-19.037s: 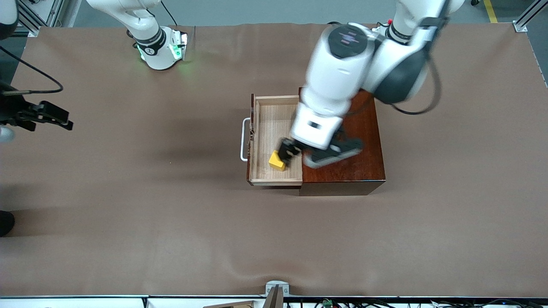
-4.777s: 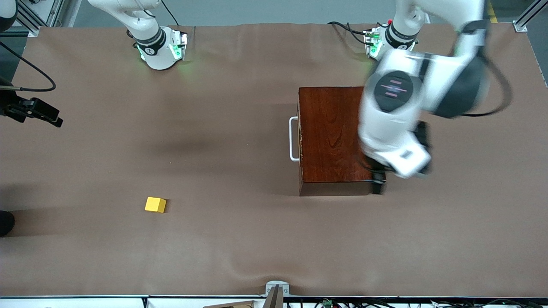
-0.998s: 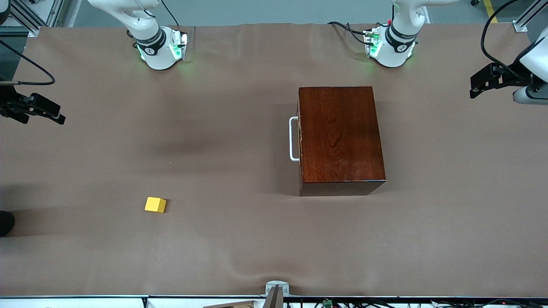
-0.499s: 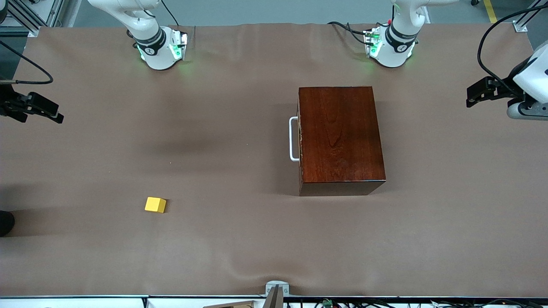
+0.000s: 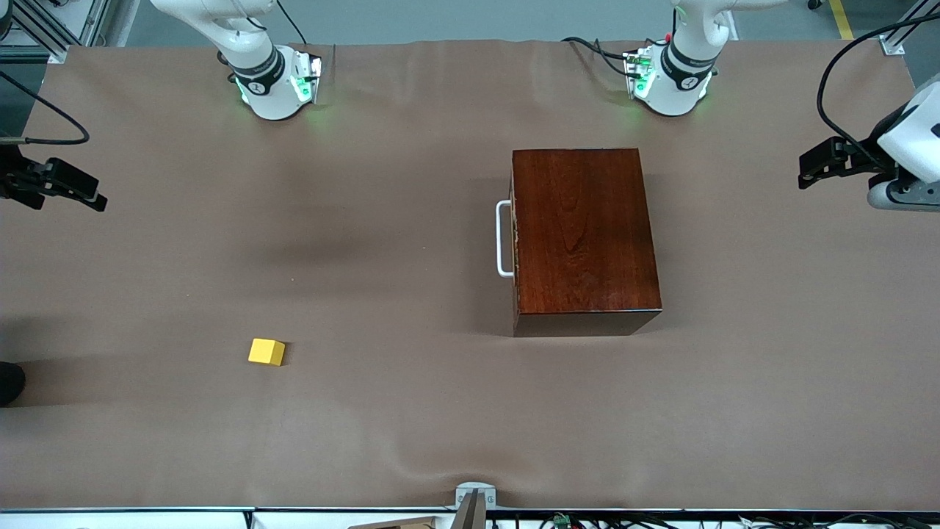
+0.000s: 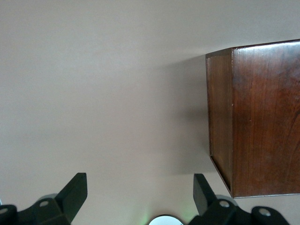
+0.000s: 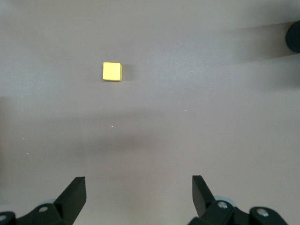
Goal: Open drawer, take yellow block, close drawer
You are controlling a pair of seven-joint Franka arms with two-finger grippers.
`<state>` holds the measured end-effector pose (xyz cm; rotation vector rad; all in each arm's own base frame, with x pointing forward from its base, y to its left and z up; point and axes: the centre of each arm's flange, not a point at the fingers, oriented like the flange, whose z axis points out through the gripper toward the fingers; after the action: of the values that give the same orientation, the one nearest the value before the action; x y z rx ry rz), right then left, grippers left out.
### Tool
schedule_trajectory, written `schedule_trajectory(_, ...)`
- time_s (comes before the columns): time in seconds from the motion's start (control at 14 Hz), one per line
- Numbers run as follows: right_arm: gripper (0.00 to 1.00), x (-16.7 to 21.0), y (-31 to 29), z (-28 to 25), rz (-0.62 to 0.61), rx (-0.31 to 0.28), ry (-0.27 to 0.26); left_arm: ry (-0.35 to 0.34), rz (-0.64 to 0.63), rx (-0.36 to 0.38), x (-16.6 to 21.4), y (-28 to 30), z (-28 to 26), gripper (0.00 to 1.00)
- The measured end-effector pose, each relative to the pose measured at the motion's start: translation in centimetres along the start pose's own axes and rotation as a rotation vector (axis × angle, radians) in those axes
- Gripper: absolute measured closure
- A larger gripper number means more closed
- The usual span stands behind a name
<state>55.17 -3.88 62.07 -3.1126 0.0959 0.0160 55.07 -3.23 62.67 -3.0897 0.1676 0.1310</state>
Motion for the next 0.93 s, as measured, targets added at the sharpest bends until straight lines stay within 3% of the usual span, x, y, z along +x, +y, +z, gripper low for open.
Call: schedule_trajectory(0.93,0.00,-0.07,0.03,-0.37,0.000,-0.001,0.002,0.025,-0.007,0.001,0.46,-0.02,0.41,0.00)
